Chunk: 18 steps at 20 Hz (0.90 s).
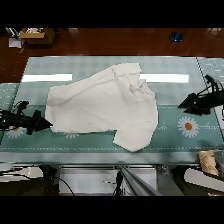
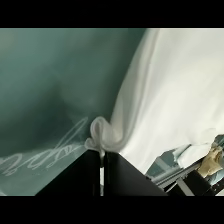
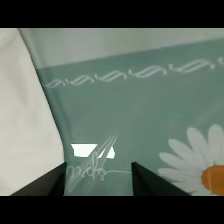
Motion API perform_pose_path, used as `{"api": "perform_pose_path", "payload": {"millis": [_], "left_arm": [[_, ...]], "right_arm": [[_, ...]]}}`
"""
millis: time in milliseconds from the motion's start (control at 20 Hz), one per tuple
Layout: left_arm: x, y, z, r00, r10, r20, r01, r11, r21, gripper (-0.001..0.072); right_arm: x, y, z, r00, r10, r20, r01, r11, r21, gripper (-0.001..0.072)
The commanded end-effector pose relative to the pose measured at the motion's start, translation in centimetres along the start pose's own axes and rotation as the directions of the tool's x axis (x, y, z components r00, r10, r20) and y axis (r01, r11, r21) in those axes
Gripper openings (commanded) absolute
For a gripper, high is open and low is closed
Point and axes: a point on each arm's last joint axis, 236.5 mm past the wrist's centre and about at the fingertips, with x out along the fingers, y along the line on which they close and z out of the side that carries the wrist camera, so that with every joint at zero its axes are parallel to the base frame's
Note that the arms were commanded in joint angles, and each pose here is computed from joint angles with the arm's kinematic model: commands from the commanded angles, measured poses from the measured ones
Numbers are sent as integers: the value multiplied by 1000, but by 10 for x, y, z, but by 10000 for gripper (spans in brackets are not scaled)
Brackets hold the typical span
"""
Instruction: Fold the shirts.
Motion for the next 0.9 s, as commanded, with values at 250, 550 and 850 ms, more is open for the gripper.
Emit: {"api": "perform_pose_path", "payload": {"millis": [250, 550, 850], "left_arm": [[-5, -30, 1, 993, -113, 12, 112, 991, 77, 21], [-7, -44, 6, 984, -173, 34, 169, 981, 92, 20], [-33, -83, 20, 953, -292, 83, 270, 940, 207, 20]], "right_arm": [[81, 27, -72, 962, 267, 54, -273, 944, 186, 493], [118, 73, -69, 972, 218, 88, -227, 967, 116, 491], [104, 110, -39, 953, 231, 196, -219, 972, -82, 26]]}}
